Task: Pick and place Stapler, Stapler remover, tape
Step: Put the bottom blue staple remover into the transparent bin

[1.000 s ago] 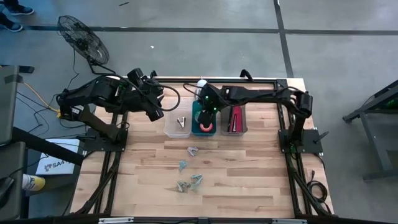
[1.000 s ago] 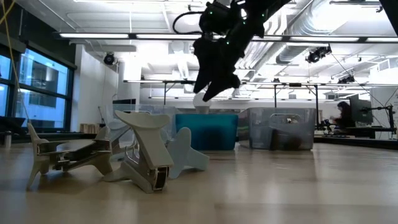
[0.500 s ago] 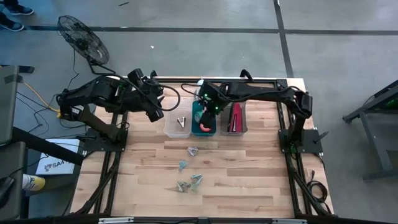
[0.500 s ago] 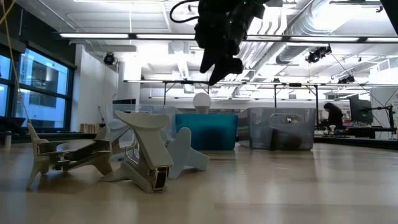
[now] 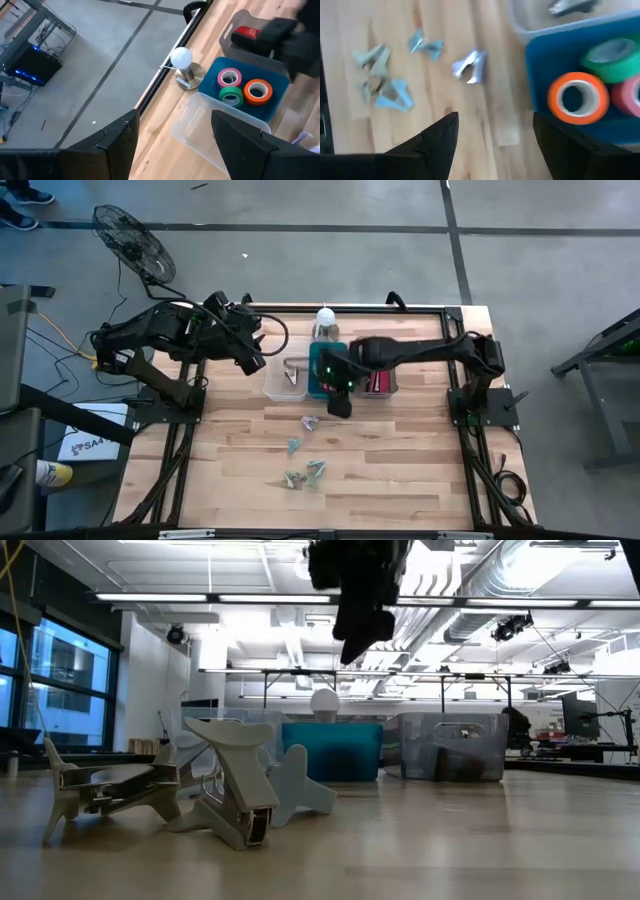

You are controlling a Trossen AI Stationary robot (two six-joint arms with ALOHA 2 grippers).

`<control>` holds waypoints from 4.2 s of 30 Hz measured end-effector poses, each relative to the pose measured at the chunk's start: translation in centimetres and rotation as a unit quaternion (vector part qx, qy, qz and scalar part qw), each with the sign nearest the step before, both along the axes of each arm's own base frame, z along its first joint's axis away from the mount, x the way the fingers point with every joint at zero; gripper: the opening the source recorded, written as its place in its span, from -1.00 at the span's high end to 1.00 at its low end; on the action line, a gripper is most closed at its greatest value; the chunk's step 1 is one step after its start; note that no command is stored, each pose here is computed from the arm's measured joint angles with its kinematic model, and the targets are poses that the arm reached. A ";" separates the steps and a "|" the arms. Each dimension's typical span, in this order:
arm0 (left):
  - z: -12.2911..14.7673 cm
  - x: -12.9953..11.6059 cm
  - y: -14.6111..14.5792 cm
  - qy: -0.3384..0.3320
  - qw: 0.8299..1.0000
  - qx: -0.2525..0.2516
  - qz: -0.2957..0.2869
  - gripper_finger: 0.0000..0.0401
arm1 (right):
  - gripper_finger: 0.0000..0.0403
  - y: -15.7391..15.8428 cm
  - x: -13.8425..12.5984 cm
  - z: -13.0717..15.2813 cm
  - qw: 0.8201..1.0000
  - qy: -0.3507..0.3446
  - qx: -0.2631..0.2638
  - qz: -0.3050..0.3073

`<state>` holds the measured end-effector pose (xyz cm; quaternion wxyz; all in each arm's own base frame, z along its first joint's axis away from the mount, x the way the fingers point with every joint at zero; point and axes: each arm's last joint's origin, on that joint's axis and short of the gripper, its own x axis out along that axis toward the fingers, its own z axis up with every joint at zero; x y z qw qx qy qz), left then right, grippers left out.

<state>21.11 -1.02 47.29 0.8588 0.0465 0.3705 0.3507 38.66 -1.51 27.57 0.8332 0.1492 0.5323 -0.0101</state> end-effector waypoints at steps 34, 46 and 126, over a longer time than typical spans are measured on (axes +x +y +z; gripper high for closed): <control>-8.3 2.8 -1.7 0.124 0.972 -0.195 -0.038 -0.21 | -0.23 15.5 -3.6 -12.0 0.942 -0.217 -0.140 0.212; -13.0 4.3 -3.4 0.130 0.955 -0.261 -0.051 -0.21 | -0.23 16.0 -2.3 -14.2 0.923 -0.254 -0.152 0.247; -9.1 9.8 -4.6 -0.146 0.929 -0.161 -0.299 -0.21 | 0.63 8.8 -9.0 3.0 0.922 -0.364 -0.112 -0.069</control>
